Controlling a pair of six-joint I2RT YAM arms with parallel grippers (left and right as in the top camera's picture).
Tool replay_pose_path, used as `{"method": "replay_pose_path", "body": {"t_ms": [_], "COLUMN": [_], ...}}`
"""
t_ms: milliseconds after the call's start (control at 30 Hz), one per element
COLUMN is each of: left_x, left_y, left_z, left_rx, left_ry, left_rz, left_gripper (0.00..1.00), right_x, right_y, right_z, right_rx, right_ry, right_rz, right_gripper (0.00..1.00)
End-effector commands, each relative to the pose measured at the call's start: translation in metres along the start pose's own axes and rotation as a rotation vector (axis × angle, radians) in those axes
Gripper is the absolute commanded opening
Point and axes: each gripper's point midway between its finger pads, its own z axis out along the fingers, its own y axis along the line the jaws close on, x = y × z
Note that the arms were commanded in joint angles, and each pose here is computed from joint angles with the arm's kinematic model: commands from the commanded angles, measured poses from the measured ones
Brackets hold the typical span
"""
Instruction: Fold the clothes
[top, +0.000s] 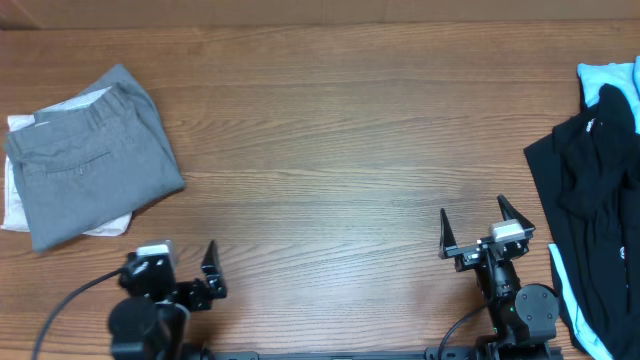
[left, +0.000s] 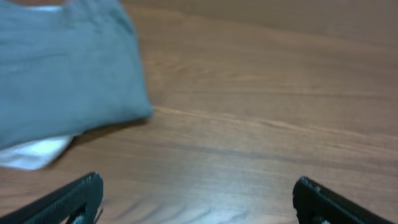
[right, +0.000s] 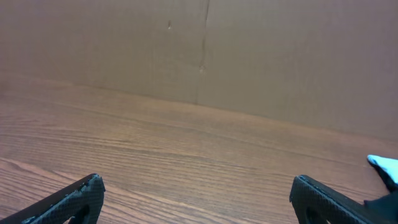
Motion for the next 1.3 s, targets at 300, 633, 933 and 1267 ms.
{"method": "replay_pose_path", "body": {"t_ms": [300, 633, 933, 1267], "left_x": [-0.013, -0.008, -0.008, -0.008], "left_y": [-0.018, -0.006, -0.006, -0.006], "left_z": [0.054, 0.059, 0.059, 0.059], "left_rx": [0.147, 0.080, 0.080, 0.080], "left_ry": [-0.347, -0.346, -0.345, -0.345], "left_rz": [0.016, 0.003, 0.004, 0.004], "left_gripper": [1.00, 1.00, 1.00, 1.00], "right_x": [0.002, 0.002, 0.002, 0.002], "right_y": [0.000, 0.000, 0.000, 0.000], "right_z": [0.000, 0.000, 0.000, 0.000], "right_rx": [0.005, 0.006, 0.005, 0.006], "right_ry": [-0.002, -0.002, -0.002, -0.002], "right_rz": [-0.006, -0.006, -0.006, -0.006], "right_gripper": [1.00, 1.00, 1.00, 1.00]}}
